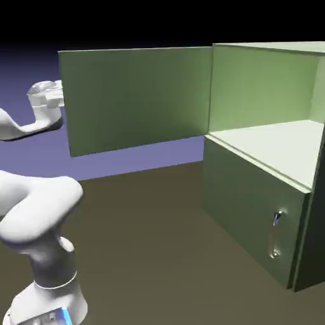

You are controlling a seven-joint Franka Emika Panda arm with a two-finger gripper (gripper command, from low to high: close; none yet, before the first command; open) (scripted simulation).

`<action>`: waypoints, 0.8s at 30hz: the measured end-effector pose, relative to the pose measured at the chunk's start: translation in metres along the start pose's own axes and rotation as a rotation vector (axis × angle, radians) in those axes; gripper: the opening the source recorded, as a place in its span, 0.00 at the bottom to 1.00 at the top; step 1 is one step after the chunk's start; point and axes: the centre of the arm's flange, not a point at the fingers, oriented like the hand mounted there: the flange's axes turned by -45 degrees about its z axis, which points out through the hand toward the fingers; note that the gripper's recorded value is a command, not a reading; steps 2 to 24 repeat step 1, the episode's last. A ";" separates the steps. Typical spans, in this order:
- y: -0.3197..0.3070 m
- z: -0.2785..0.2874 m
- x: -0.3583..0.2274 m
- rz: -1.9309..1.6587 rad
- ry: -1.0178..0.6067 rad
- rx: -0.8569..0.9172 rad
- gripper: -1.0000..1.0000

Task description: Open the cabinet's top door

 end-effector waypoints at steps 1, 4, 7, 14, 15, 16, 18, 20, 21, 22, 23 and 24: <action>-0.002 -0.006 0.000 0.000 0.000 -0.012 0.00; -0.002 -0.006 0.000 0.000 0.000 -0.012 0.00; -0.002 -0.006 0.000 0.000 0.000 -0.012 0.00; -0.002 -0.006 0.000 0.000 0.000 -0.012 0.00; -0.002 -0.006 0.000 0.000 0.000 -0.012 0.00; -0.002 -0.006 0.000 0.000 0.000 -0.012 0.00; -0.002 -0.006 0.000 0.000 0.000 -0.012 0.00; -0.002 -0.006 0.000 0.000 0.000 -0.012 0.00; -0.002 -0.006 0.000 0.000 0.000 -0.012 0.00; -0.002 -0.006 0.000 0.000 0.000 -0.012 0.00; -0.002 -0.006 0.000 0.000 0.000 -0.012 0.00; -0.002 -0.006 0.000 0.000 0.000 -0.012 0.00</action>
